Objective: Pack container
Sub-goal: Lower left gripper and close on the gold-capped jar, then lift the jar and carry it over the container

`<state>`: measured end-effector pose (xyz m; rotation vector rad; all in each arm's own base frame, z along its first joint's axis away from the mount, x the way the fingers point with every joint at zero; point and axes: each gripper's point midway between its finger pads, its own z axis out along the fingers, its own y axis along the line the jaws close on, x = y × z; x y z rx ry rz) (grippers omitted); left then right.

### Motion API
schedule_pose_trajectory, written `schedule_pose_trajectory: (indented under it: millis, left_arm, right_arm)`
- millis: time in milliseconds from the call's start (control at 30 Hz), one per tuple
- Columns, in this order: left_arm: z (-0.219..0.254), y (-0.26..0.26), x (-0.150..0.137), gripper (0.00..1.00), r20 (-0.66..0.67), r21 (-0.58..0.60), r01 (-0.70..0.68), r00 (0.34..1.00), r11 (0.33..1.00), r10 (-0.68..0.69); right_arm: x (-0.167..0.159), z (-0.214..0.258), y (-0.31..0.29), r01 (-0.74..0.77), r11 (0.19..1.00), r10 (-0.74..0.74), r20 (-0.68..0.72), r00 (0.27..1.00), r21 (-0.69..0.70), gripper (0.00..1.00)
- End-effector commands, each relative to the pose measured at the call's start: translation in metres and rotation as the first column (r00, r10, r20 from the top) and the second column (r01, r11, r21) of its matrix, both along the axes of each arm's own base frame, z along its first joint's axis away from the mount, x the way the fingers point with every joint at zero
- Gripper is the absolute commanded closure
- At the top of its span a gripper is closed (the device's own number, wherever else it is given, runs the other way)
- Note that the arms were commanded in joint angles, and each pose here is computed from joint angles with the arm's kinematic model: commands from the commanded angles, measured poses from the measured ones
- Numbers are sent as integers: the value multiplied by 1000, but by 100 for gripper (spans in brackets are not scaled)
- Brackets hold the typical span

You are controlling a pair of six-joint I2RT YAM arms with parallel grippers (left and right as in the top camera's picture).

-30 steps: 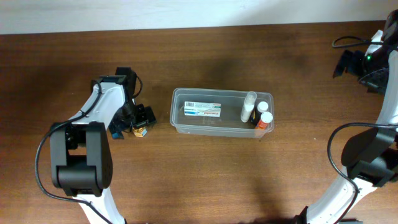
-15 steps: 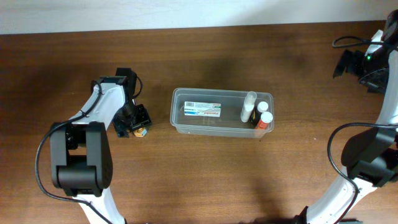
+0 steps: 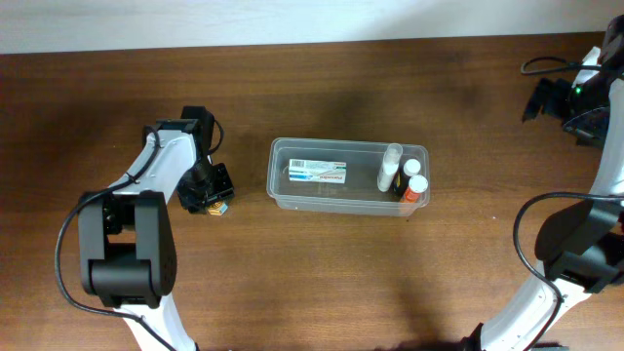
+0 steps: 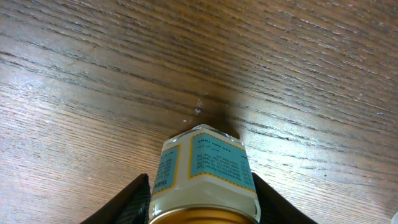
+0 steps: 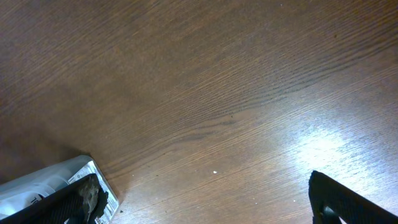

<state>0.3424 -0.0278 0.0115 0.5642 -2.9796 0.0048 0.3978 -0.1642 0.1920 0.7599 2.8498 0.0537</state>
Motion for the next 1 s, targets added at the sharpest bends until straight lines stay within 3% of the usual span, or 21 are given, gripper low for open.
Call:
schedule_pose_trajectory:
  millis: [0,533,800,967]
  left_arm:
    - [1,1,-1,52,4,0,-5,1000,1000,5]
    - [1,1,1,66,12,-3,25,1000,1000,-25]
    - [3,1,5,67,27,-8,67,997,998,-67]
    - [20,0,23,67,78,-9,128,989,992,-127]
  right_arm:
    - [2,12,1,9,1000,-9,33,999,-10,2]
    - [2,12,1,9,1000,-9,33,999,-10,2]
    - [2,12,1,9,1000,-9,33,999,-10,2]
    - [2,12,1,9,1000,-9,33,999,-9,2]
